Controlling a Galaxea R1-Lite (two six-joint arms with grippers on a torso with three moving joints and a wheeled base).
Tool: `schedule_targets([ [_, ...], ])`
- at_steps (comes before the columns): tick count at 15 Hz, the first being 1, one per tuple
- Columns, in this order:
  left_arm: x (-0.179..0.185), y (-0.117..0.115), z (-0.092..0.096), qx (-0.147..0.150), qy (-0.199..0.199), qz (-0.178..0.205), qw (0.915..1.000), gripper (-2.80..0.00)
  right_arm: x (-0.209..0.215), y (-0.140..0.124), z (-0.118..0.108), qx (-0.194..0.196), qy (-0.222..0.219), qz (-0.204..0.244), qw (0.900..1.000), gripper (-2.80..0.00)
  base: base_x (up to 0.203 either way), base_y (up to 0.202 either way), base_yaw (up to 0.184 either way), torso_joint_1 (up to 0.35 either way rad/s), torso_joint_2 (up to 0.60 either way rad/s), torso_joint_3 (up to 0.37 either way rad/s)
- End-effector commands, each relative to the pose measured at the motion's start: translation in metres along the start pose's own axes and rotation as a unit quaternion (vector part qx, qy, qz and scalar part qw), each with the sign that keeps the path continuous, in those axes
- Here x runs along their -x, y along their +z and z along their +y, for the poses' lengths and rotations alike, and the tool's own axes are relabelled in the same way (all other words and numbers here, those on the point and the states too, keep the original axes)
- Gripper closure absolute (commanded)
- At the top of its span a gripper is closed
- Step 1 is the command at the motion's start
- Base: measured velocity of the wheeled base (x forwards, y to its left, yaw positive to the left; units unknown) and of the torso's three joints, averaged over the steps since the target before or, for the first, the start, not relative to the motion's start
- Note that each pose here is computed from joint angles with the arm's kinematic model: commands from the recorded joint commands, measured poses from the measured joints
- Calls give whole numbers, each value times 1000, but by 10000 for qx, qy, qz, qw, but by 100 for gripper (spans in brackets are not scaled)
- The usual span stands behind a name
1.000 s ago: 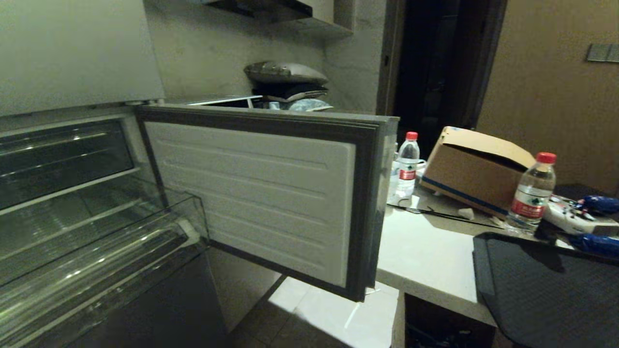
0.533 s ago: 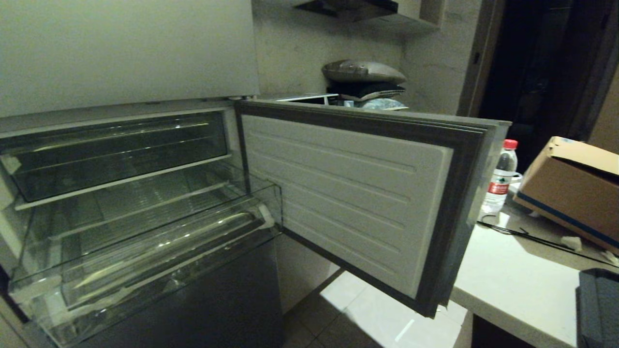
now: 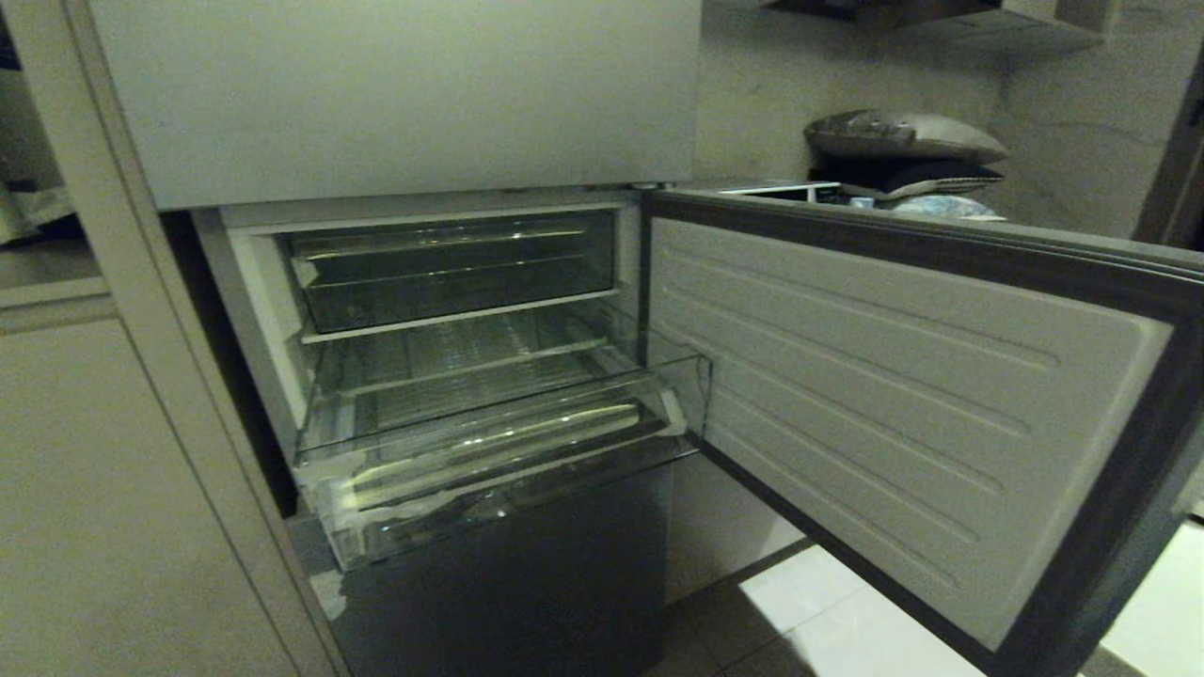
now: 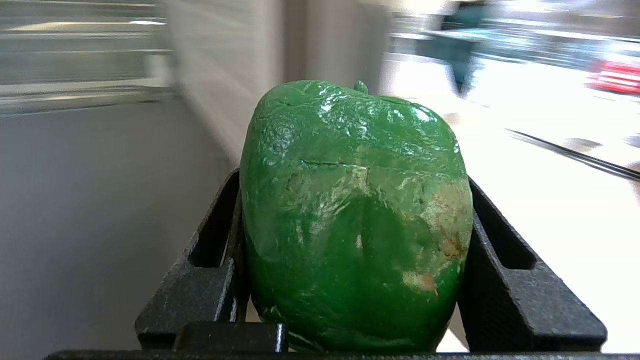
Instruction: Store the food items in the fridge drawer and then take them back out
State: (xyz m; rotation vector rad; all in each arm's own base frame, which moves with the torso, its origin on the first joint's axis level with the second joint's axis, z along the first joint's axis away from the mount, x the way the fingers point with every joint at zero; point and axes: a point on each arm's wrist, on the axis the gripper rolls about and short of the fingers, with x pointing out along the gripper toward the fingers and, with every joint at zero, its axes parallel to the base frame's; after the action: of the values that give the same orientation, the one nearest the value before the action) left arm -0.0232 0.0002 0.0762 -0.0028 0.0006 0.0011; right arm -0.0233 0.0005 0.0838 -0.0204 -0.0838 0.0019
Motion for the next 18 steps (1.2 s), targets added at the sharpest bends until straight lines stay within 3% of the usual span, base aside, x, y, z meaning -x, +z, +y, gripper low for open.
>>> schedule_targets([
  [1,0,0,0,1,-4,4,10000,0,-2,-8,0,0,4,151,9999,0,2,-11,176,7,0,2],
  [12,0,0,0,1,2,4,10000,0,-2,-9,0,-62,11,158,9999,0,0,-8,174,2,2,3],
  [18,0,0,0,1,2,4,10000,0,-2,-9,0,-15,12,158,9999,0,0,-2,32,0,0,1],
])
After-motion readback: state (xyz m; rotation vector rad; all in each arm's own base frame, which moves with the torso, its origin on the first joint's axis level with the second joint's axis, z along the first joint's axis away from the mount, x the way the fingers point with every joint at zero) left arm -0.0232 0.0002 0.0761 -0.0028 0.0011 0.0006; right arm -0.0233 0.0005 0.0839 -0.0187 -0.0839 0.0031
